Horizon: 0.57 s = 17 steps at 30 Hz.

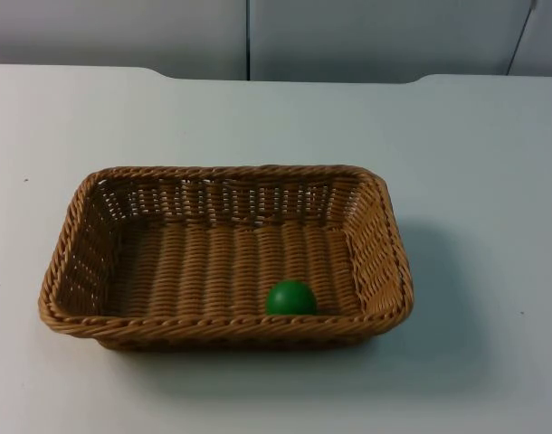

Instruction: Pick up the basket with the left hand and place the ball into the basket with the right hand.

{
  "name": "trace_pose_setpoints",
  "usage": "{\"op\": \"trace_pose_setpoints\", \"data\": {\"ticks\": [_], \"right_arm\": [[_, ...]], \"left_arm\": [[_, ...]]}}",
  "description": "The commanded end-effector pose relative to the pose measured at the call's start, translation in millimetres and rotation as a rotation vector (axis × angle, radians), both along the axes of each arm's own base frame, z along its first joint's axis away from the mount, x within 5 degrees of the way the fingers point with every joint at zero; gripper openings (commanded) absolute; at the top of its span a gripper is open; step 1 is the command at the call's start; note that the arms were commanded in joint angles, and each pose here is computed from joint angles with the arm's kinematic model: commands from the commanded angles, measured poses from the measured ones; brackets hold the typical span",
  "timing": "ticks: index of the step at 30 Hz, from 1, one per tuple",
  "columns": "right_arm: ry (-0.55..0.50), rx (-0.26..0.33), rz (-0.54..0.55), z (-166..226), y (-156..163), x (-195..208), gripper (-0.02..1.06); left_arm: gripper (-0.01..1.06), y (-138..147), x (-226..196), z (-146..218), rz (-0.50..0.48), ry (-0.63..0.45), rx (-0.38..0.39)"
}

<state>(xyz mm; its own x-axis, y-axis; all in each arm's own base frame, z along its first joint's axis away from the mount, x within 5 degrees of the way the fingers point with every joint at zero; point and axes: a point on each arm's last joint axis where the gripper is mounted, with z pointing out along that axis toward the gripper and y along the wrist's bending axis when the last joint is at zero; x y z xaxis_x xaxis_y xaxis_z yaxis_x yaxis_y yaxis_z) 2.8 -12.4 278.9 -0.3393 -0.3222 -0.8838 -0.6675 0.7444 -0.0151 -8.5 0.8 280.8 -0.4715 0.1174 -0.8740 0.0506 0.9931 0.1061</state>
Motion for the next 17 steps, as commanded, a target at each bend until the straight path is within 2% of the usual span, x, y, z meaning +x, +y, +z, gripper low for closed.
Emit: {"op": "trace_pose_setpoints", "data": {"ticks": [1, 4, 5, 9, 10, 14, 17], "right_arm": [[-0.009, 0.004, -0.116, -0.5, 0.1, -1.0, 0.0], [-0.009, 0.003, -0.327, -0.5, 0.0, -3.6, 0.0], [-0.009, 0.003, -0.327, -0.5, 0.0, -3.6, 0.0], [-0.01, 0.002, -0.607, -0.5, 0.7, -7.0, 0.0], [-0.01, 0.002, -0.607, -0.5, 0.7, -7.0, 0.0], [-0.01, 0.001, -0.753, -0.5, 1.5, -8.6, 0.0], [-0.01, 0.001, -0.79, -0.5, 1.7, -9.0, 0.0]], "left_arm": [[0.0, 0.1, 0.0, 0.3, 0.004, -0.016, -0.006], [0.0, 0.1, 0.0, 0.3, 0.004, -0.016, -0.006], [0.0, 0.1, 0.0, 0.3, 0.004, -0.016, -0.006], [0.0, 0.1, 0.0, 0.3, 0.004, -0.016, -0.006], [0.0, 0.1, 0.0, 0.3, 0.004, -0.016, -0.006], [0.0, 0.1, 0.0, 0.3, 0.004, -0.016, -0.006], [0.0, 0.1, 0.0, 0.3, 0.004, -0.016, -0.006]]}}
